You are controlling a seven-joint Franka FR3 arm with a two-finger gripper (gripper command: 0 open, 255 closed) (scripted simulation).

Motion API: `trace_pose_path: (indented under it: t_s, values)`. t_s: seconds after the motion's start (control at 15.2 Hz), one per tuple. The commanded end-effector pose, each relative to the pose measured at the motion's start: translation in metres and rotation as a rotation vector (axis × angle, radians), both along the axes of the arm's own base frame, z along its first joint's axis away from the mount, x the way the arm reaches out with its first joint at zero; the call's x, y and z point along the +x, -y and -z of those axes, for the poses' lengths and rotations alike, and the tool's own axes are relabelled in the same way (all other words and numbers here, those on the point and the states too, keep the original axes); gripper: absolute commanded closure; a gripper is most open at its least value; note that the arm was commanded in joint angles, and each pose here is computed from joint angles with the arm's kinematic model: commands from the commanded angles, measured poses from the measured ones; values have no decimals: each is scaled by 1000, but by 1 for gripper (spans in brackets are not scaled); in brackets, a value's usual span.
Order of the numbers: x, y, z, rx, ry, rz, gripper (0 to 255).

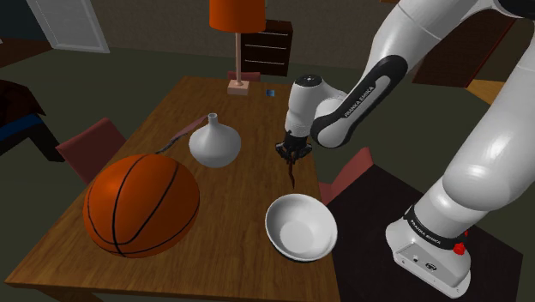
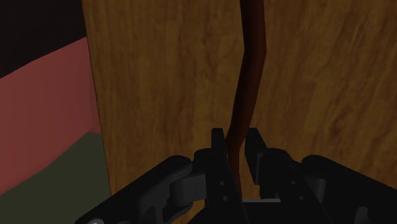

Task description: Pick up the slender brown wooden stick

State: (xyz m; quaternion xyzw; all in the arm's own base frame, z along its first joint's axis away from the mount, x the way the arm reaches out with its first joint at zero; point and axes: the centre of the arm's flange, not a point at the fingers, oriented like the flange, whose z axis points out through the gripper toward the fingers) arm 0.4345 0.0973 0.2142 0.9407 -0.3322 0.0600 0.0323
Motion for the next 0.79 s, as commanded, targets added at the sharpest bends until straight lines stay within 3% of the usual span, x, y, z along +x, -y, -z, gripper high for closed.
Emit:
trace_pose_path:
  t_s: [0.0, 0.73]
  values:
    - [-1, 1, 2, -1, -5, 1, 255]
    - [-1, 1, -46, -1, -5, 1, 255]
